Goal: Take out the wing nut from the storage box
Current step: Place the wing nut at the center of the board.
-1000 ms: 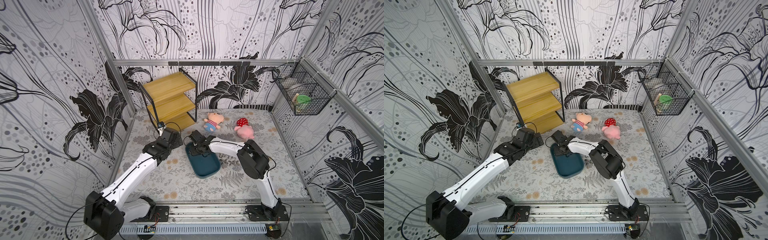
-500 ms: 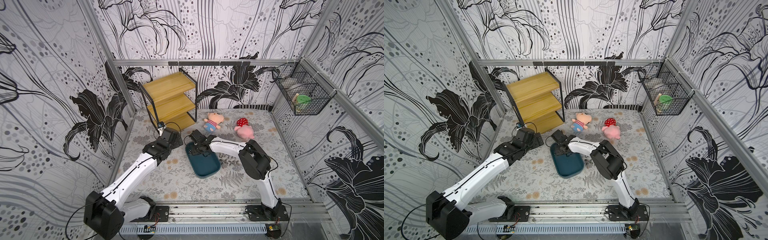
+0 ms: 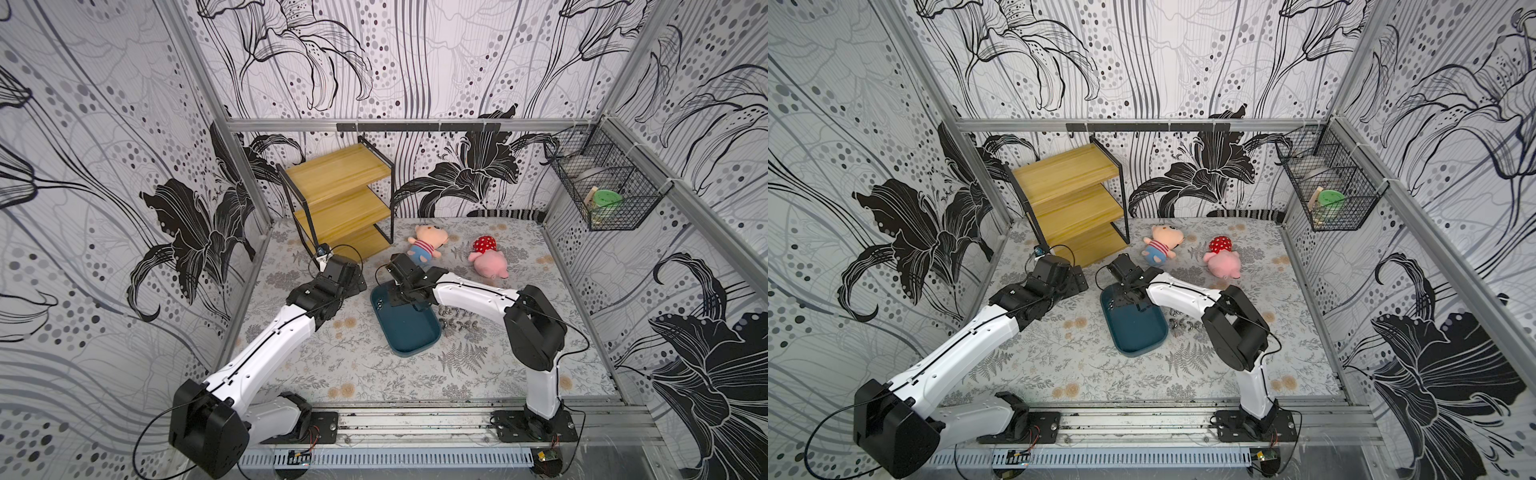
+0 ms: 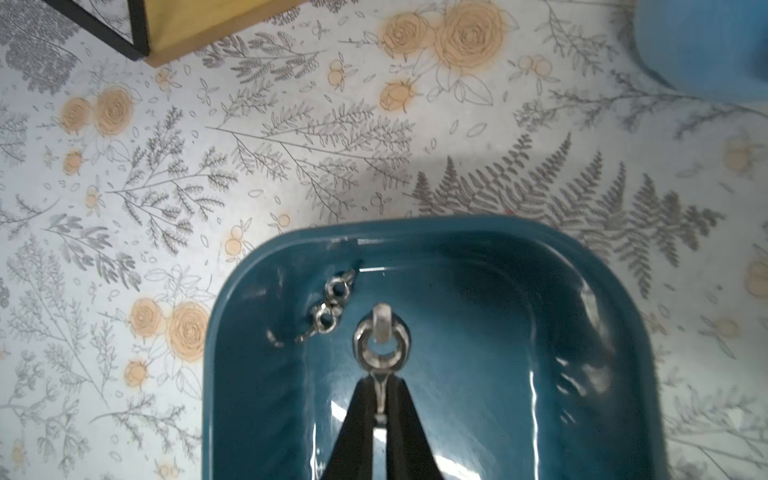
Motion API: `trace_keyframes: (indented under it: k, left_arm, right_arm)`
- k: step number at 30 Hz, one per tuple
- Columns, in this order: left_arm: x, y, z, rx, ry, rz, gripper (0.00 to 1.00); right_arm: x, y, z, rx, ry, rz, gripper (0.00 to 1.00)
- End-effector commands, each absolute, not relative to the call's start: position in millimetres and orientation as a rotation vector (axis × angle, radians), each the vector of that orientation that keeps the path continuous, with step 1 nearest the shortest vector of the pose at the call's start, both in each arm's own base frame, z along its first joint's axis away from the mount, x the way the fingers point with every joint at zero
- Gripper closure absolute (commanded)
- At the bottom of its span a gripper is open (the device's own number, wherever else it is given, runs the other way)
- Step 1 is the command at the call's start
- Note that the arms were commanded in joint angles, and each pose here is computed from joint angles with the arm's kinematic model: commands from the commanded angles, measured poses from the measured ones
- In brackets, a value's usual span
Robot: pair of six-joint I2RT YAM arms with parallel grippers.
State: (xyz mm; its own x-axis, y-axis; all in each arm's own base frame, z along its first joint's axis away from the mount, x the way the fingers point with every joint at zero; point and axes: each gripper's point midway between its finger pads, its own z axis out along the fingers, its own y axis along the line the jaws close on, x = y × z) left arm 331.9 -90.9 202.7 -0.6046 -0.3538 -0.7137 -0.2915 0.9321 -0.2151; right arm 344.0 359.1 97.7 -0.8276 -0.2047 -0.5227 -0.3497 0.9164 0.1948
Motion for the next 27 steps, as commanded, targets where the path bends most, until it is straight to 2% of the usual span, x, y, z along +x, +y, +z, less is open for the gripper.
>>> trace_keyframes:
  k: [1,15,27]
  left_arm:
    - [338.5,-97.1,213.4,-0.457,2.219,-0.136,0.05]
    - [340.8,-99.9,214.0,-0.453,2.216,-0.150,0.05]
    - [341.6,-102.4,211.6,-0.450,2.222,-0.153,0.05]
  right_arm:
    - [333.2,341.9,115.9,-0.408,2.547,0.366,0.95]
    - [305.6,242.3,129.8,-0.203,2.559,0.292,0.95]
    - [296.3,137.5,100.4,0.008,2.632,0.174,0.95]
